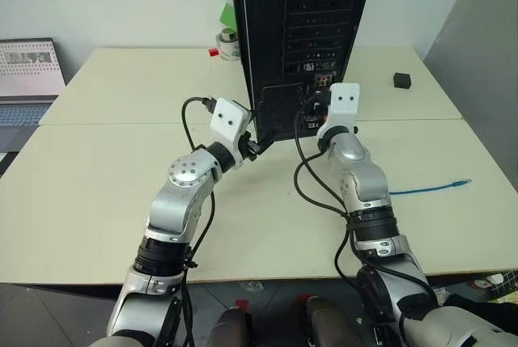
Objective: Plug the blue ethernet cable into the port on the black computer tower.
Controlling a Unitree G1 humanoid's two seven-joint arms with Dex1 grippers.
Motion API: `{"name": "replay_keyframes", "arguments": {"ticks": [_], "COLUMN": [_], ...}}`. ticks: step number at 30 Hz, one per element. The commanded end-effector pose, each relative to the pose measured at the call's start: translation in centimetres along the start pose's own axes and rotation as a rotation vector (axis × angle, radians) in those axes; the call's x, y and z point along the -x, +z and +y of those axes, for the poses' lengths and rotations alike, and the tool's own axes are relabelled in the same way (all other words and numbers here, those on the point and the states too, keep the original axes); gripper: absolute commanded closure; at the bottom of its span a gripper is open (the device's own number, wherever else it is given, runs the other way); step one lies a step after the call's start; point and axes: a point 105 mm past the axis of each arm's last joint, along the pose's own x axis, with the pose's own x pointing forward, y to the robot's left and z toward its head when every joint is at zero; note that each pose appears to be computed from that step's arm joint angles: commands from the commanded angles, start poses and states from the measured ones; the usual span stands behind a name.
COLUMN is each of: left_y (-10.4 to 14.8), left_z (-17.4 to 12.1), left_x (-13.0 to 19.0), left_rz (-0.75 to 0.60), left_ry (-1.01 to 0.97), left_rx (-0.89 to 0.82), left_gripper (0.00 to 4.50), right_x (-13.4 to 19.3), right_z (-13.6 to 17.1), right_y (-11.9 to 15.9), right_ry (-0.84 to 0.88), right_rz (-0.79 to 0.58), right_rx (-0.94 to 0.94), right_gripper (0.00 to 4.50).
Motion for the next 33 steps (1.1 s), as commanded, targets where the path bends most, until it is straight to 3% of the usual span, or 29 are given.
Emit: {"name": "replay_keyframes", "arguments": {"ticks": [1,10,12,14,24,25,26,29,33], "left_y": [1.7,1.8,1.9,2.0,2.4,2.4,2.5,2.2,1.8], "left_z": [0.4,0.2,0.1,0.0,-0.6,-0.7,-0.7,-0.3,0.7], "left_x": [0.4,0.3,0.3,0.3,0.3,0.4,0.5,0.6,1.1], "left_rz": [-0.059,-0.066,-0.07,-0.076,-0.111,-0.116,-0.12,-0.087,-0.049], "left_ry": [0.02,0.011,0.006,-0.003,-0.059,-0.064,-0.068,-0.057,-0.041], "left_rx": [-0.026,-0.022,-0.022,-0.019,0.009,0.011,0.011,-0.001,-0.038], "left_gripper": [1.28,1.28,1.28,1.28,1.28,1.28,1.28,1.28,1.28], "right_x": [-0.2,-0.3,-0.3,-0.1,2.1,2.5,2.9,4.3,6.8], "right_z": [2.6,2.2,1.8,1.5,-0.5,-0.8,-1.1,-1.8,-2.4], "right_y": [2.9,2.7,2.5,2.4,3.0,3.2,3.5,4.3,4.9], "right_ry": [0.075,0.117,0.118,0.126,0.159,0.166,0.174,0.26,0.452], "right_rz": [-0.103,-0.101,-0.094,-0.09,-0.097,-0.102,-0.106,-0.115,-0.121], "right_rx": [0.019,0.038,0.04,0.047,0.083,0.091,0.098,0.14,0.224], "right_gripper": [4.5,4.5,3.8,3.63,1.26,1.17,0.77,0.15,0.06]}}
